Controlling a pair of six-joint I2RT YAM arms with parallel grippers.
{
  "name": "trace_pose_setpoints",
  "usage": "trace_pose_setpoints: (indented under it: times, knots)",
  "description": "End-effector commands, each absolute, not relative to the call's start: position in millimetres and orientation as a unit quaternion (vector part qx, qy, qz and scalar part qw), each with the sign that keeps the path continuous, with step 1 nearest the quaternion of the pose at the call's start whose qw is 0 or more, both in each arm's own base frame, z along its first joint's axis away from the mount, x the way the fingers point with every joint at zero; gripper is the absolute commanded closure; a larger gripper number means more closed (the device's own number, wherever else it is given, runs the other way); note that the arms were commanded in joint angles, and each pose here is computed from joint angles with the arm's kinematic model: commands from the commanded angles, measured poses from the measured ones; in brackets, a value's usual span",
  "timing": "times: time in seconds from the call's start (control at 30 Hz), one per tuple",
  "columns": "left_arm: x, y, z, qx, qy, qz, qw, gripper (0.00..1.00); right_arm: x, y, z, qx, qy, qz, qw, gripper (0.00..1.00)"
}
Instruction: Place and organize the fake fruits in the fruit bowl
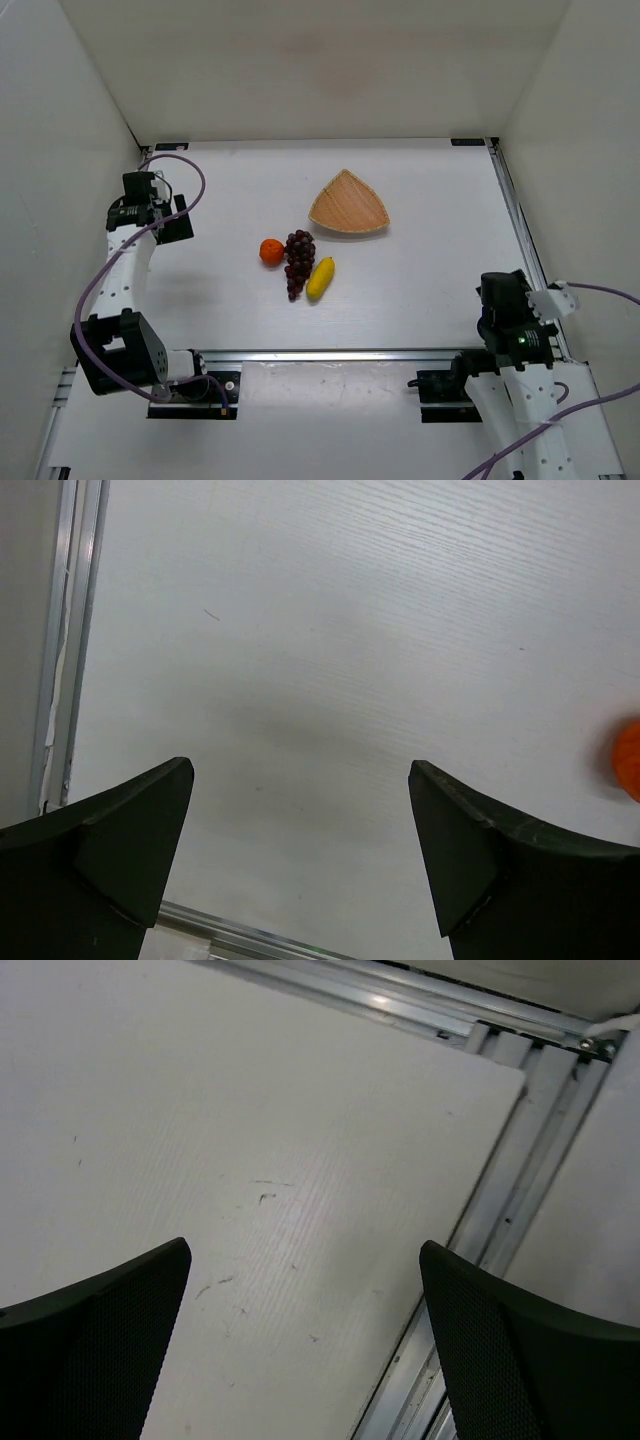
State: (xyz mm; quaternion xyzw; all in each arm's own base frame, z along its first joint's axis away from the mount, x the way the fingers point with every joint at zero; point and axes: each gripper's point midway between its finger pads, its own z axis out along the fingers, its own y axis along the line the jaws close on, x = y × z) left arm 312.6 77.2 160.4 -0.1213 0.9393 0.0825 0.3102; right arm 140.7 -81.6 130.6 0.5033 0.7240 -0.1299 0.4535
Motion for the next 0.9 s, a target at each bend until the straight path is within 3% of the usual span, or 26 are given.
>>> trace_pose_setpoints:
  times: [0.0,0.03,0.07,0.23,0.47,0.57,0.8,0.87]
  knots:
    - [312.7,72.7,171.3,-0.117,0.933,0.066,0.333,0.0,187.8,-49.6,133.1,0.366,0.806,-0.077,0.458,0.01]
    - [313.0,71.1,171.2,-0.115,0.934,0.062,0.334,0.0,206.4,-34.5,146.1,0.343,0.812,-0.039,0.471,0.01]
    - [313.0,71.1,171.2,-0.115,0.934,0.062,0.334,0.0,217.2,-12.7,135.5,0.306,0.847,-0.016,0.435,0.01]
    - [313.1,75.6,178.2,-0.115,0.93,0.075,0.342,0.0,245.9,62.5,137.9,0.239,0.896,-0.019,0.374,0.01]
    - [319.9,121.2,322.9,-0.176,0.827,0.165,0.508,0.0,244.2,240.4,104.7,0.056,0.949,0.119,0.288,0.01]
    - [330.2,104.0,294.4,-0.113,0.859,0.127,0.484,0.0,233.2,290.0,80.1,-0.004,0.965,0.154,0.211,0.01]
    - [329.9,46.4,227.5,-0.033,0.907,0.042,0.418,0.0,254.2,352.1,63.5,-0.022,0.971,0.169,0.169,0.01]
    - [326.0,39.6,214.1,-0.022,0.914,0.057,0.402,0.0,260.8,356.0,52.7,-0.003,0.976,0.158,0.15,0.07]
